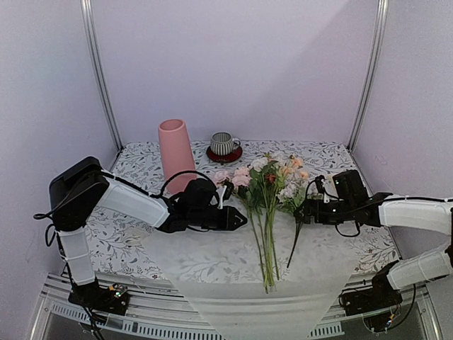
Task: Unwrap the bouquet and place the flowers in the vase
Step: Place the fake flower on the flattened wrapping paper, then pick up the fake flower from the flattened wrapping paper.
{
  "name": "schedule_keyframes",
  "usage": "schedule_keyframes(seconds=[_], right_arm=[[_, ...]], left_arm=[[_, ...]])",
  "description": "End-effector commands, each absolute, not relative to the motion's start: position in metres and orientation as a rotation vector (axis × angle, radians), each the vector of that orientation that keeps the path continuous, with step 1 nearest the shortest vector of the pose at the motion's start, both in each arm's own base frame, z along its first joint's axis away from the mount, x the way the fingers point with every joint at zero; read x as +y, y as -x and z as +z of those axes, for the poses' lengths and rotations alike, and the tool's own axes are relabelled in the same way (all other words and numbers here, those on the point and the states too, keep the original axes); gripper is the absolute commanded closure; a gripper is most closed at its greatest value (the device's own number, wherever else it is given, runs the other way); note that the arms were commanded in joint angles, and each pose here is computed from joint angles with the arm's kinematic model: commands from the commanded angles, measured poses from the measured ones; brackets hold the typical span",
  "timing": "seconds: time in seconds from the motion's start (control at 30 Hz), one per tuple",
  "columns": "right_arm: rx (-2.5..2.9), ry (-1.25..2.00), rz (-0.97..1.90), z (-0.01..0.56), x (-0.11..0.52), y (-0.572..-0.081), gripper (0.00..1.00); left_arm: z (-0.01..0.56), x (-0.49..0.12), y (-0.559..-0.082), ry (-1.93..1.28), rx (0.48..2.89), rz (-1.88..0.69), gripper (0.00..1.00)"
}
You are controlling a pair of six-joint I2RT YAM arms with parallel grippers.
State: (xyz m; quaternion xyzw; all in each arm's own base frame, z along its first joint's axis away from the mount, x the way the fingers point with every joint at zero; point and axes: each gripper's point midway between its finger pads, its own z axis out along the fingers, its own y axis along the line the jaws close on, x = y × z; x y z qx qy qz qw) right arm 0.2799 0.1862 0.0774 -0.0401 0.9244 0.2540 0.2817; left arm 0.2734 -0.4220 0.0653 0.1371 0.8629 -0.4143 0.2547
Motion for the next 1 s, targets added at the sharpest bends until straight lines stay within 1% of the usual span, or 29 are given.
schedule_keyframes(seconds=[0.0,0.1,0.3,0.4,0.6,0.7,0.8,0.83,0.97], right_arm=[[2.399,0.074,0.536,0.103,0.162,-0.284,0.01],[2.330,0.075,0.504,0.126,0.156,-0.289,0.01],[2.097,0.104,0.532,0.187,0.157,-0.301,0.01],[1.975,0.132,0.563,0.210,0.161,-0.306,0.01],[1.924,0.224,0.643,0.206,0.180,-0.307,0.01],[1.972,0.307,0.766,0.198,0.202,-0.300,0.11],[2.030,0.335,0.889,0.190,0.221,-0.293,0.31],[2.060,0.327,0.919,0.187,0.228,-0.291,0.34],[2.155,0.360,0.918,0.176,0.262,-0.276,0.39]], left_arm=[[0.073,-0.432,-0.274,-0.388,2.310,-1.145,0.70],[0.073,-0.434,-0.275,-0.384,2.307,-1.155,0.70],[0.071,-0.441,-0.276,-0.382,2.312,-1.179,0.69],[0.053,-0.445,-0.275,-0.376,2.353,-1.191,0.69],[0.048,-0.451,-0.275,-0.363,2.365,-1.229,0.69],[0.050,-0.451,-0.276,-0.360,2.362,-1.228,0.69],[0.052,-0.448,-0.276,-0.349,2.354,-1.218,0.69],[0.053,-0.447,-0.277,-0.345,2.351,-1.213,0.69],[0.055,-0.442,-0.277,-0.332,2.341,-1.198,0.70]])
